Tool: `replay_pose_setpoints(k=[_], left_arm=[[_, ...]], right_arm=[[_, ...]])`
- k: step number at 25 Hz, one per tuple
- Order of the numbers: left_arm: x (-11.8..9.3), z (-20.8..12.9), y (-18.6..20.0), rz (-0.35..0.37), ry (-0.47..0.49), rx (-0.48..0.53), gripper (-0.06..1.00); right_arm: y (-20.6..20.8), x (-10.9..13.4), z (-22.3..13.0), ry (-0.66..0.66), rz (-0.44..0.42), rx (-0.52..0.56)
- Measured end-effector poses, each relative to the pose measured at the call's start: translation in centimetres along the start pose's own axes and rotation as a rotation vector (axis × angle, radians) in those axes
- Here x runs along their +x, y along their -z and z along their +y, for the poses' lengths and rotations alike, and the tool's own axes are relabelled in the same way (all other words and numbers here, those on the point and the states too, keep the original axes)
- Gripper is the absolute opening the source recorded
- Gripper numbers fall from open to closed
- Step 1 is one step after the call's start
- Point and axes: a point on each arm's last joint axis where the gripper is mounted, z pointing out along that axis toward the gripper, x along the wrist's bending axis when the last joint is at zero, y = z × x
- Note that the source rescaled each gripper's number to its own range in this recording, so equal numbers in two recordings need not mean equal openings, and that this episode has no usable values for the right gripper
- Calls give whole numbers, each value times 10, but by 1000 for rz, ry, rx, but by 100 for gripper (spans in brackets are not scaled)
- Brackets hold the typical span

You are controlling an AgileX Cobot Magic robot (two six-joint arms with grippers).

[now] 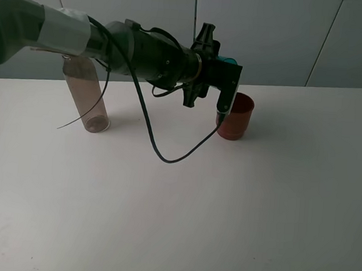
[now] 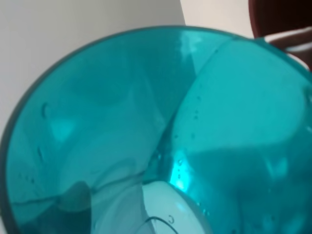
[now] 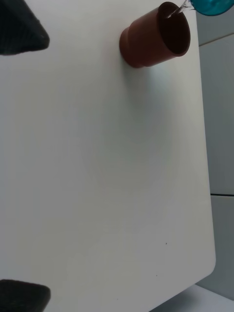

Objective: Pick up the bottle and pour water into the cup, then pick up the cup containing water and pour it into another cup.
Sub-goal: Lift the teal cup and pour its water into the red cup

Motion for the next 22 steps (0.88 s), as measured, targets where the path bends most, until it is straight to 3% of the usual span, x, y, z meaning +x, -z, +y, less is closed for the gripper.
replay_pose_setpoints(k=[9,16,22], left_arm=[[0,-1,0,5,-5,15,15],[1,-2,0,5,-95,17,15],[10,1,0,29,-98,-2,15]], right_arm=[[0,0,0,0,0,0],[0,0,0,0,0,0],[0,0,0,0,0,0]])
